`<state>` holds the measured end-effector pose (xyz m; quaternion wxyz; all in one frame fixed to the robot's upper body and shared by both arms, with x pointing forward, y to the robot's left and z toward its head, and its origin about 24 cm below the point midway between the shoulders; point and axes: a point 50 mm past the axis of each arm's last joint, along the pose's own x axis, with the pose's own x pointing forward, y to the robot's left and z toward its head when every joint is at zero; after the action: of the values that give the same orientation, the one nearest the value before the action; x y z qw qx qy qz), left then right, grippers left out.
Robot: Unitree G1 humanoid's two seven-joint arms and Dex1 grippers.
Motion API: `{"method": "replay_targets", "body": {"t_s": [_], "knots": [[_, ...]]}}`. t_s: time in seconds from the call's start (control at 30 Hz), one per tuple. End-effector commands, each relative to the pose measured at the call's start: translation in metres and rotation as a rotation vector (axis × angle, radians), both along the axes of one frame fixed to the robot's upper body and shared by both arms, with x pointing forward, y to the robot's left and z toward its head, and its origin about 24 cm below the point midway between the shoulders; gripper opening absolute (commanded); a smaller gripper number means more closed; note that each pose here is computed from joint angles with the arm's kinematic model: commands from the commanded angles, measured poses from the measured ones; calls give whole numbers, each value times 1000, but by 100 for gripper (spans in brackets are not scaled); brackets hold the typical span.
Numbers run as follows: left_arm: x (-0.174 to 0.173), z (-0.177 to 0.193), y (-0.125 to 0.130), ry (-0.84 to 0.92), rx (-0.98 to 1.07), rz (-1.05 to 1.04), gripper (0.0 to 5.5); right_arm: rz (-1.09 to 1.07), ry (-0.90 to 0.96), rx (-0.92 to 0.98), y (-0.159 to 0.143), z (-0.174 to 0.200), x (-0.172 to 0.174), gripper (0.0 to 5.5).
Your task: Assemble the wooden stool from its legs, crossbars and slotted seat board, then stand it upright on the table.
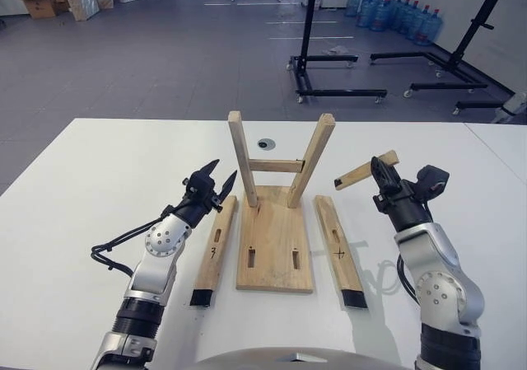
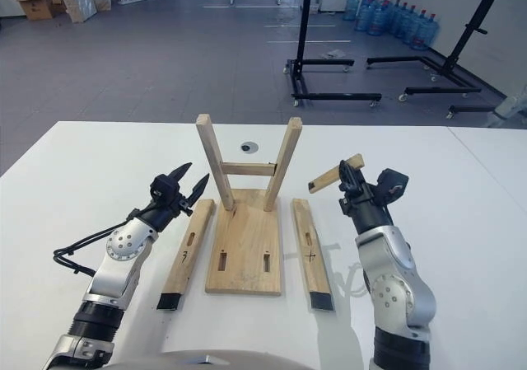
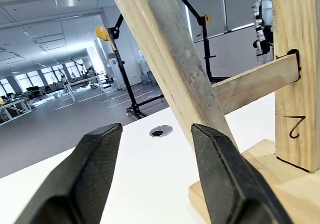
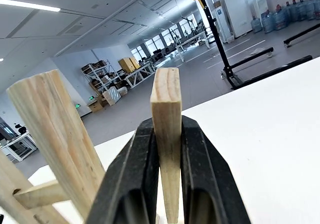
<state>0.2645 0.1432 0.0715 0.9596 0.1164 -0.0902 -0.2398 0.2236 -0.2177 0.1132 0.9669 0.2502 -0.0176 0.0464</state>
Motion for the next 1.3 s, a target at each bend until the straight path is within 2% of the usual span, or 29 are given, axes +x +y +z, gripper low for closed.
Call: {"method": "replay_targets", "body": {"t_s": [0.03,0.17,0.53,0.73,1.3], "knots": [[-9,-5,2,14,10,27,252,48,118,-28,-6,-5,-19,39],[-14,-5,-1,18,4,27,252,142,175,-8,1,-9,-28,39],[-25,-5,1,39,-2,43,252,162,245,-17,20,-5,-40,39],[-28,-6,1,50,4,41,252,89,235,-55,21,-3,-39,39],[-28,-7,0,58,8,33,252,100,280,-112,13,-8,-48,39]]}}
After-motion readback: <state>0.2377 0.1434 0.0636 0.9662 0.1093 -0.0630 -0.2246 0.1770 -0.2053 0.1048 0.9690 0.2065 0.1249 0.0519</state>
